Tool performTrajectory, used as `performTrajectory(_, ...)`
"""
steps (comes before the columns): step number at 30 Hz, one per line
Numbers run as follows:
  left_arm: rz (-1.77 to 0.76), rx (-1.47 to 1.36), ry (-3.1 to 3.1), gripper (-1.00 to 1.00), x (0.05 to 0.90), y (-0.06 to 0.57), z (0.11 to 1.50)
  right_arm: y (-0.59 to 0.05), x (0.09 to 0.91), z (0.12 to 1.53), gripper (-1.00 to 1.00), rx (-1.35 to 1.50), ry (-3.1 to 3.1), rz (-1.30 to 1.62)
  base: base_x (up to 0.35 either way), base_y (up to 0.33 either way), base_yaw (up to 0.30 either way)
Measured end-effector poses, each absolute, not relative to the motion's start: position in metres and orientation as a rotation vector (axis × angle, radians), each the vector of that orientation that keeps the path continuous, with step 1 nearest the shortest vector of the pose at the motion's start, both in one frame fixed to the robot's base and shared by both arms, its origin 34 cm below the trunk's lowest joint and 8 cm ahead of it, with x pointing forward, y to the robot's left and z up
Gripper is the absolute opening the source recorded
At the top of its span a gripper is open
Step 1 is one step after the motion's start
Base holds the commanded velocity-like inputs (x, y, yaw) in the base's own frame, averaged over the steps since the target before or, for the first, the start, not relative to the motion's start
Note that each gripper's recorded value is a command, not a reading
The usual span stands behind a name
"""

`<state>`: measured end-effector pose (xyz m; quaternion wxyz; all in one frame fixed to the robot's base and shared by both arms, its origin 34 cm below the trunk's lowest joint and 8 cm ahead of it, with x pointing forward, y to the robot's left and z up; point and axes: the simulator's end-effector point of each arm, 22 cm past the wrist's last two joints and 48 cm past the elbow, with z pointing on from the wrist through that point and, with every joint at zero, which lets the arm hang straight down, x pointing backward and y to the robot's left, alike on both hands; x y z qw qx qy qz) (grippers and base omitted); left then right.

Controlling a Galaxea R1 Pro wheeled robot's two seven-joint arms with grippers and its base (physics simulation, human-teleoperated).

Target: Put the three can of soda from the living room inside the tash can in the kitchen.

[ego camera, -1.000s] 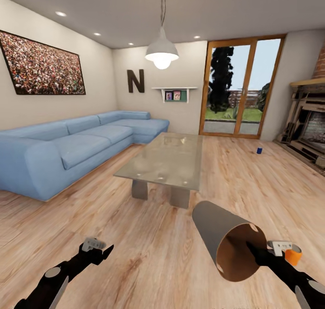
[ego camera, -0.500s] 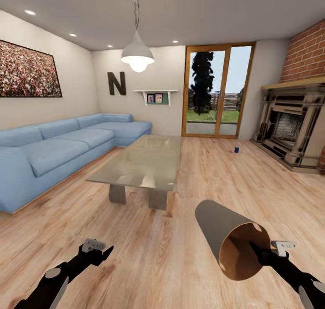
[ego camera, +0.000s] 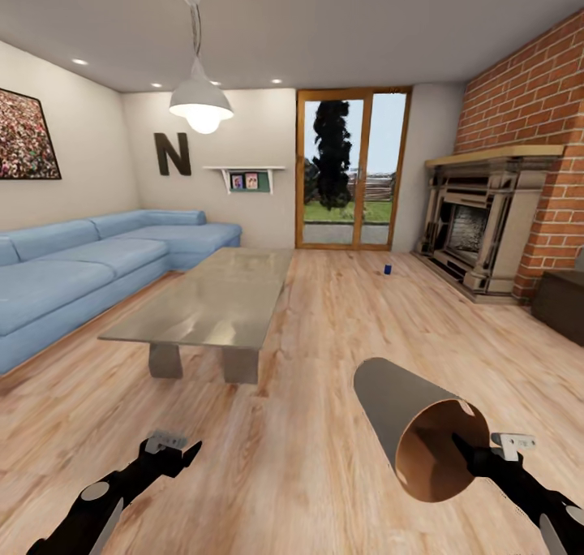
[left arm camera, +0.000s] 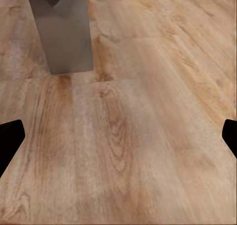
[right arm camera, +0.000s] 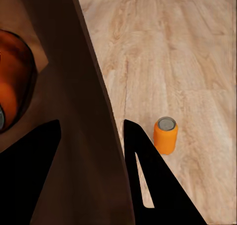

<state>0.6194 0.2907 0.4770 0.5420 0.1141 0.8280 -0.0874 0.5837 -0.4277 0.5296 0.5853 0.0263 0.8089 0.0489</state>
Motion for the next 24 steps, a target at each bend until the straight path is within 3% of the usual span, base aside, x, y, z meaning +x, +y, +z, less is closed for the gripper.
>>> performTrajectory(8, -0.206, 0.273, 1.959, 1.0, 0.62, 0.29, 0.481, -0.431, 0.584, 0.534, -1.0, 0.067, 1.876, 0.107, 0.146, -0.306, -0.19)
performTrajectory(24, -0.21, 0.267, 1.979, 1.0, 0.616, 0.291, 0.472, -0.443, 0.581, 0.539, -1.0, 0.105, 1.858, 0.097, 0.151, -0.306, -0.059)
